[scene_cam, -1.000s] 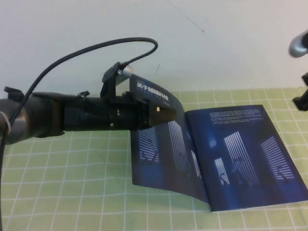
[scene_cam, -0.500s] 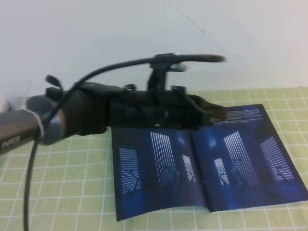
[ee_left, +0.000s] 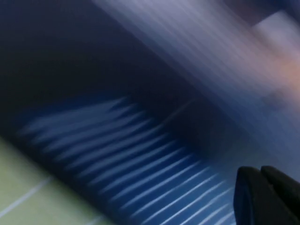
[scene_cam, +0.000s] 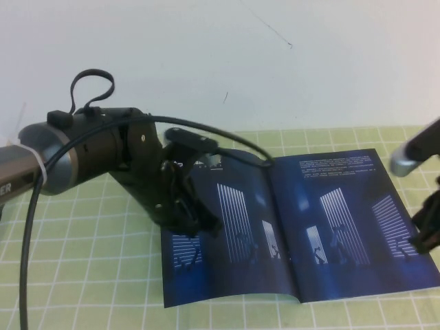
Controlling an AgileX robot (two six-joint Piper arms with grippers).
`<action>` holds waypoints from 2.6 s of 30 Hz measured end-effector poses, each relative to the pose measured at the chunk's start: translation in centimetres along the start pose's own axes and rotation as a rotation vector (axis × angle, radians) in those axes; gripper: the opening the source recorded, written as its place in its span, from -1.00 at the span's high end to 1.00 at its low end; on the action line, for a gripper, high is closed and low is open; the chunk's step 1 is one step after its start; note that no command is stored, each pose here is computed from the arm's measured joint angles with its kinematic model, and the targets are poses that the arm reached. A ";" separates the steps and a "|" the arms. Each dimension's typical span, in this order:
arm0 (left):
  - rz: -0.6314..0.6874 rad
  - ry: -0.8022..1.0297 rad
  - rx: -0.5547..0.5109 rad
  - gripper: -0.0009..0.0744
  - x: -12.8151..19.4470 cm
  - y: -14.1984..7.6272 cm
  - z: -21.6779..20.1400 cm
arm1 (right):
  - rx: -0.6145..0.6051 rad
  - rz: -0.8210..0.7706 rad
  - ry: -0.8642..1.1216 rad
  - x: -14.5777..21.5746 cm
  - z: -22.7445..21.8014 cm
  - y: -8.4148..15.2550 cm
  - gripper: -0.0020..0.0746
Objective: Close book
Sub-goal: 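Close the open booklet and leave it lying on the table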
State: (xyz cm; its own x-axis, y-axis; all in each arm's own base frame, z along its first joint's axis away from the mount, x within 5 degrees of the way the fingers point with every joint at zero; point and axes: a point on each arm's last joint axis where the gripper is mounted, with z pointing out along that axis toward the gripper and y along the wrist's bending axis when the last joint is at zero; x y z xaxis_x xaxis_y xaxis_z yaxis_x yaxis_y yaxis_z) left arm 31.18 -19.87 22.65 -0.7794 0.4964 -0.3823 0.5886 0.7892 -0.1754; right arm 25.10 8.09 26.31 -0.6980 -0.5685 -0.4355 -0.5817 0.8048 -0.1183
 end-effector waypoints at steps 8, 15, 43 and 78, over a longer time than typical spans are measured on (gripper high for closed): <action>-0.079 0.085 -0.359 0.98 0.9 3.2 -0.6 | -0.046 -0.016 0.125 -0.2 9.9 -0.5 0.95; -0.082 0.132 -0.428 0.98 1.2 4.0 0.0 | -0.085 -0.014 0.234 1.0 14.3 -0.3 0.95; -0.155 -0.295 0.156 0.98 -2.6 -1.5 -1.8 | -0.075 0.011 0.198 0.3 12.6 -0.4 0.95; 0.160 -0.277 -0.140 0.98 -1.0 -3.5 -7.2 | 0.499 0.209 -0.463 8.5 -24.2 0.7 0.95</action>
State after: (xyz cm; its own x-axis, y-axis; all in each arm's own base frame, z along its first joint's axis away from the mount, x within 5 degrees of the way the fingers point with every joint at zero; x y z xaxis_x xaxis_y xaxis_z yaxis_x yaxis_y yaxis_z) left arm 28.41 -20.53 30.14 -0.5808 0.5157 -0.6298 0.6483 0.7610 0.0253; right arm 8.63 -0.36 44.14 -0.4599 -0.3521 -0.8152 -0.1169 0.9340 -0.3375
